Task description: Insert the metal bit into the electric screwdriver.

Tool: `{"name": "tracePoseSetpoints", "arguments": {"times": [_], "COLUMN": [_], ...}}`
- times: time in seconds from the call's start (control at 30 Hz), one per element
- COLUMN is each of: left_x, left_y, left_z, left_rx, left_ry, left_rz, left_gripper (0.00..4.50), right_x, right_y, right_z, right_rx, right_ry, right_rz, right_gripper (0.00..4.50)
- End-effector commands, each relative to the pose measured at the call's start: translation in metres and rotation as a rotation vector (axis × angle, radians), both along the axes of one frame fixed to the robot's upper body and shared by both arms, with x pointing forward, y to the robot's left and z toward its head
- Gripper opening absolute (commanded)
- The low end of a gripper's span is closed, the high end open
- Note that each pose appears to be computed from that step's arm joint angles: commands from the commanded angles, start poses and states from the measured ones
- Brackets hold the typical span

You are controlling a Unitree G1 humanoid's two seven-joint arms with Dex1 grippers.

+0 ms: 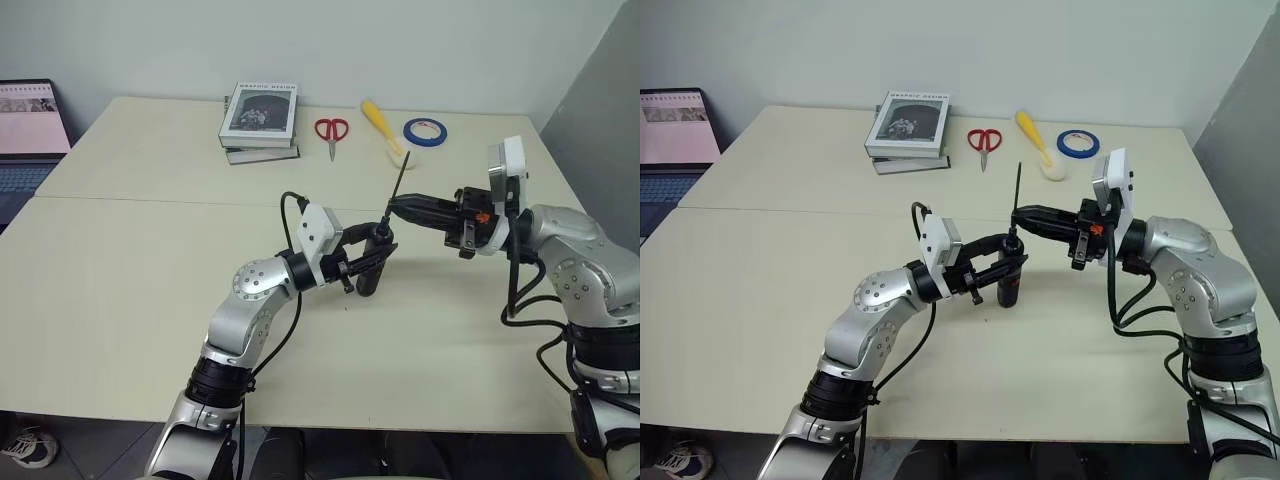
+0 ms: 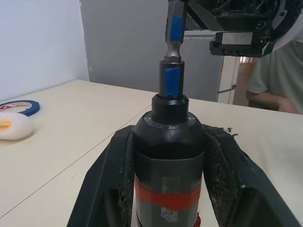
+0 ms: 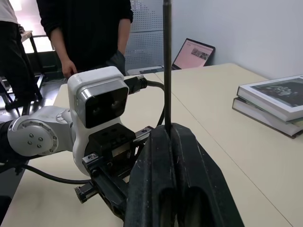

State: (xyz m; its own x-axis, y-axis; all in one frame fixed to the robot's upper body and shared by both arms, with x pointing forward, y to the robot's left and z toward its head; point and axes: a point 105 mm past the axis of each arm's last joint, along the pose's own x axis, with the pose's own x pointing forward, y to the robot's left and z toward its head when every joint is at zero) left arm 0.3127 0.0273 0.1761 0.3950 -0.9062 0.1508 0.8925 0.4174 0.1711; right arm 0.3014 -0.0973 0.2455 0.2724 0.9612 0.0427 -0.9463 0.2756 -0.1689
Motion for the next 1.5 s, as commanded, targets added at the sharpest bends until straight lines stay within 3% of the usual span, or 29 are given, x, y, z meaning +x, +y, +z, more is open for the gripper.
{"name": "tracePoseSetpoints", "arguments": {"times": [0.03, 0.53, 0.57, 0.6, 1.0, 1.5], "left_x": [0.002, 0.003, 0.003, 0.003, 0.003, 0.003], "left_y": [-0.001, -0.002, -0.002, -0.002, -0.003, -0.004], "left_z": [0.003, 0.003, 0.003, 0.003, 0.002, 0.001], "left_rx": [0.005, 0.007, 0.008, 0.008, 0.011, 0.011], "left_ry": [-0.015, -0.015, -0.015, -0.016, -0.016, -0.013], "left_rz": [0.005, 0.004, 0.004, 0.004, -0.001, -0.003], "left_gripper": [1.64, 1.64, 1.64, 1.64, 1.64, 1.64], "right_x": [-0.006, -0.005, -0.005, -0.004, -0.005, -0.008], "right_y": [0.006, 0.005, 0.005, 0.005, 0.004, 0.010], "right_z": [-0.004, -0.003, -0.002, -0.001, 0.007, 0.033], "right_rx": [-0.050, -0.110, -0.107, -0.104, -0.079, -0.017], "right_ry": [-0.002, -0.039, -0.040, -0.042, -0.056, -0.058], "right_rz": [0.054, 0.046, 0.044, 0.042, 0.041, 0.023], "right_gripper": [0.00, 0.00, 0.41, 0.50, 3.38, 3.46]}}
